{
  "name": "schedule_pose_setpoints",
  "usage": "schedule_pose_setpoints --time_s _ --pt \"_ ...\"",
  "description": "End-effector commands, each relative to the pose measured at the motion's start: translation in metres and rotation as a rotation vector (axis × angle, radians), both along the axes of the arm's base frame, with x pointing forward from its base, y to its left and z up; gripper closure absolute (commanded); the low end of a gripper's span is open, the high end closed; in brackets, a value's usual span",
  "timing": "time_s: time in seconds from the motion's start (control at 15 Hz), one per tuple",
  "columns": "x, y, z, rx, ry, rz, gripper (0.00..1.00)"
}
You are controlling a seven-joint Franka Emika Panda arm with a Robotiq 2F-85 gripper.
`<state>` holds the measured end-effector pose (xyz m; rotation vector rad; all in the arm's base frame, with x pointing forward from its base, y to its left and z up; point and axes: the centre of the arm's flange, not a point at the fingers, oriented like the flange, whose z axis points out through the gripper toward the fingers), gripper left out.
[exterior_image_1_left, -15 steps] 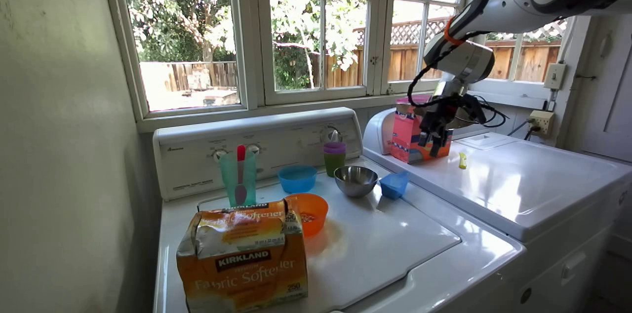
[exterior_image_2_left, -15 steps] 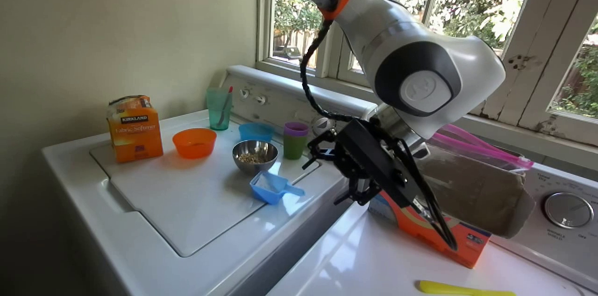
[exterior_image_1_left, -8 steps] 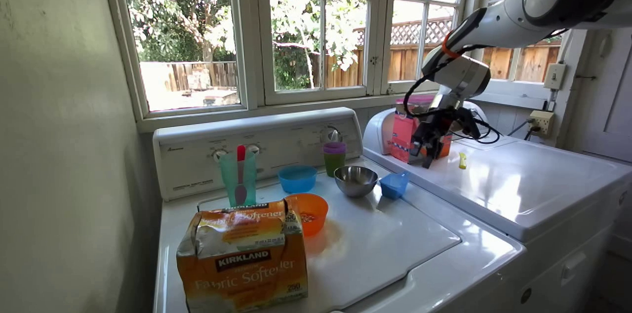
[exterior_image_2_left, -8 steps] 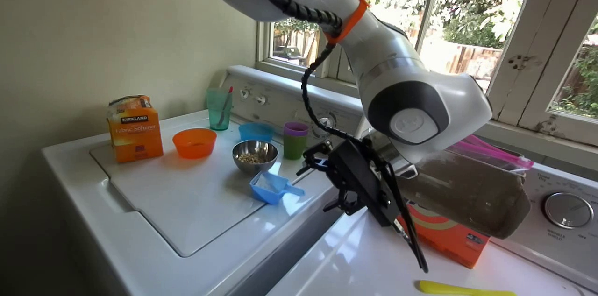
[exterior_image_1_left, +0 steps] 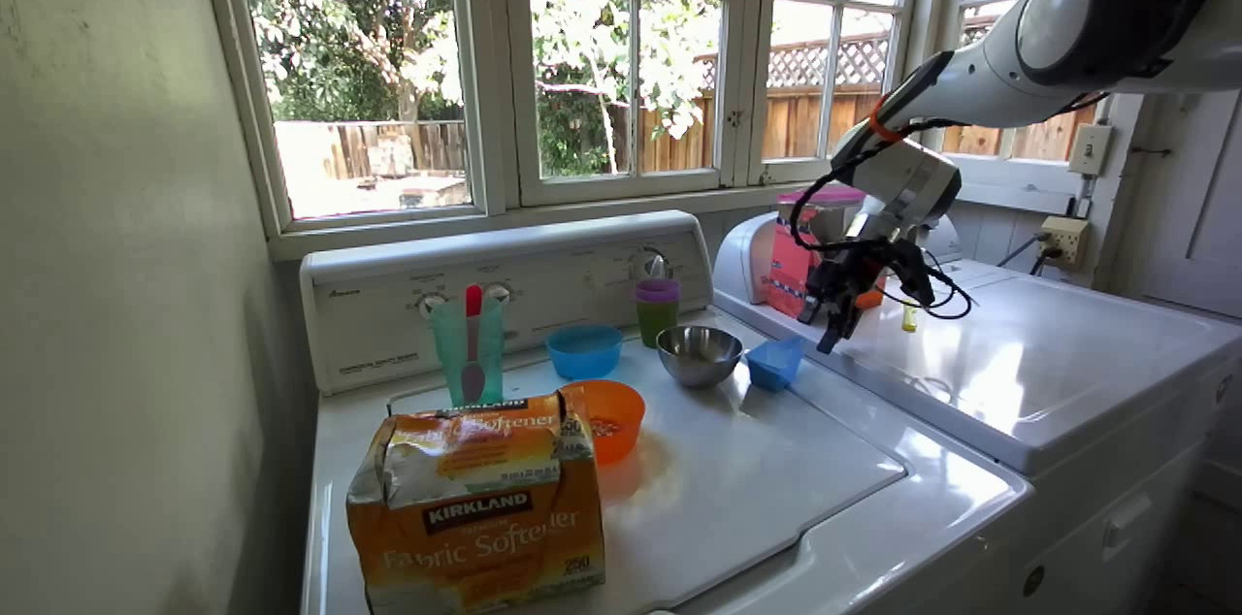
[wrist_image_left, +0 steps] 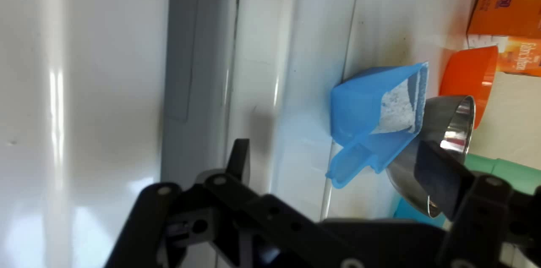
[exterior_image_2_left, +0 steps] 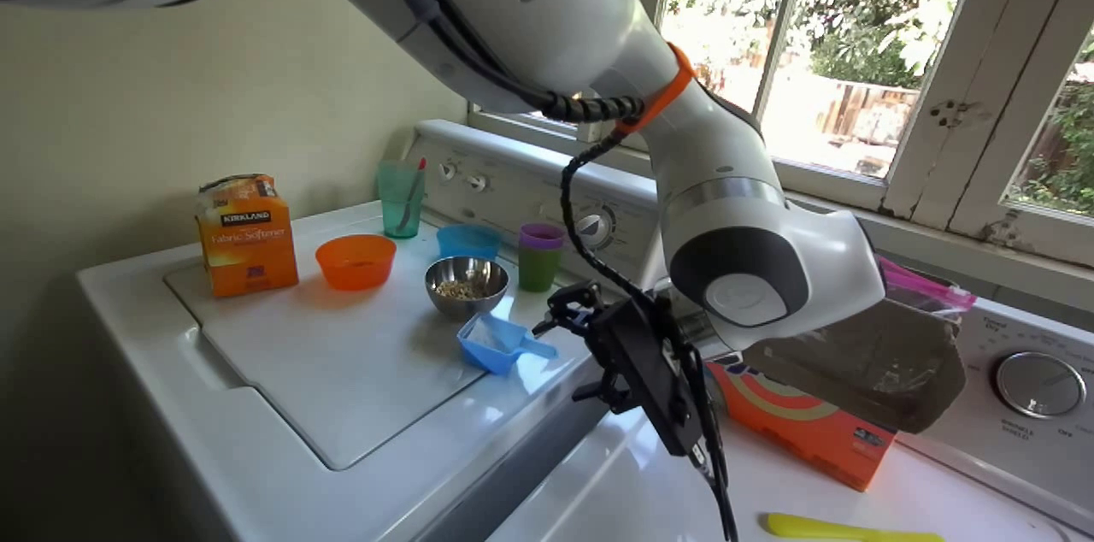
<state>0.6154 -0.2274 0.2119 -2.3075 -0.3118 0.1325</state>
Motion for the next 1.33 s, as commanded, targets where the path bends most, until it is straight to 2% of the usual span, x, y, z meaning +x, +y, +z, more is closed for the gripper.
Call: schedule_pose_setpoints --time_s 0.0,0.47,0.8,1.27 --pt "0.005 -0.011 -0.008 0.113 -0.015 -0.008 0.00" --pt "-0.007 -0.018 -0.008 0.282 -0.016 0.043 0.00" --pt "-0.010 -0.010 -0.011 0.306 -0.020 0.091 0.00" --pt "-0.005 0.004 -0.016 0.293 -0.024 0.111 0.00"
